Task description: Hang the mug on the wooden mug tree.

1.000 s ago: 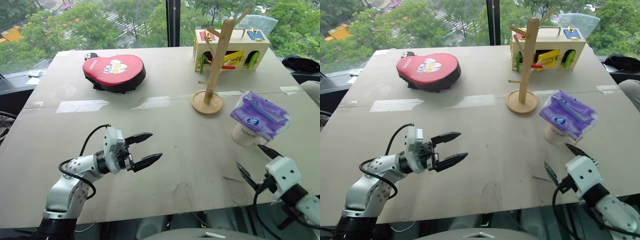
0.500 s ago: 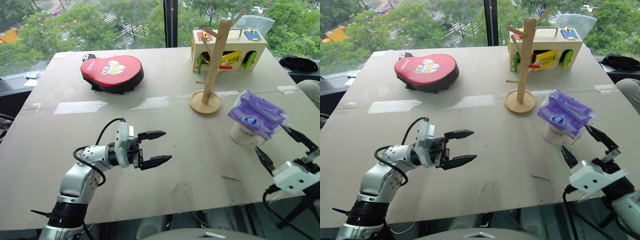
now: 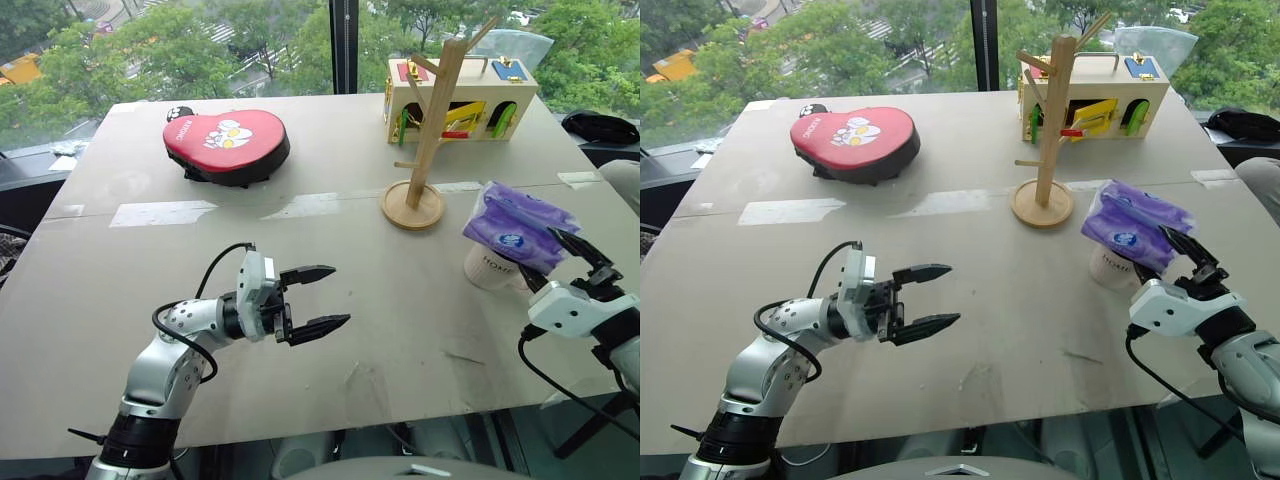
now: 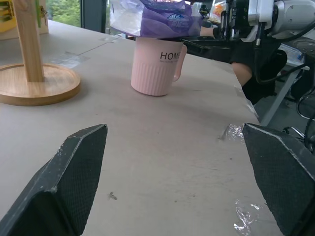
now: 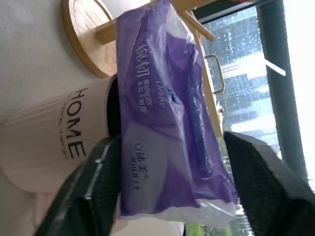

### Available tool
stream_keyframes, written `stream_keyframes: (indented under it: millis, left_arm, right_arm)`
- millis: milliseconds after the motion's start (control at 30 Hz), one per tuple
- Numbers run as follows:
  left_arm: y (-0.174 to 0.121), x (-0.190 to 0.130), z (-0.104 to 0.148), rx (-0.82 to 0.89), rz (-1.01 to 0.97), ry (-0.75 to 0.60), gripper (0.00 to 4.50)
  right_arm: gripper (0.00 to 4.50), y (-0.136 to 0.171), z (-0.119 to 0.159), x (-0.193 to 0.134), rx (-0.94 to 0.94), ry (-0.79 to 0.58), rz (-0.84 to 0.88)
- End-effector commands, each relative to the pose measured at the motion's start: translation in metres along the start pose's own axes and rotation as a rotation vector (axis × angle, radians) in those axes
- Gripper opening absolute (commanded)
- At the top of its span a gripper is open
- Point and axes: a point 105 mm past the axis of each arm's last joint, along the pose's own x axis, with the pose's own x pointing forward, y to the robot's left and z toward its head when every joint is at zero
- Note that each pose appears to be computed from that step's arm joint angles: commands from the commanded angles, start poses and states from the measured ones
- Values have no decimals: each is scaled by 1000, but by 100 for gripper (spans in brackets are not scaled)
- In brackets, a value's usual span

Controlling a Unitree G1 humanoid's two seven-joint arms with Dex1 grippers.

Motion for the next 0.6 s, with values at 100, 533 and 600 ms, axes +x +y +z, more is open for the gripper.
stream_keyframes:
  millis: [100,533,600]
  left_arm:
    - [-3,4,13,56,0,-39,450]
    - [-1,6,13,67,-1,-50,450]
    - [-1,7,14,70,-2,-52,450]
  right_arm:
    - [44,-9,5,1,-8,-24,-9]
    - [9,-85,0,2,68,15,-337]
    - [9,-97,-14,4,105,58,-372]
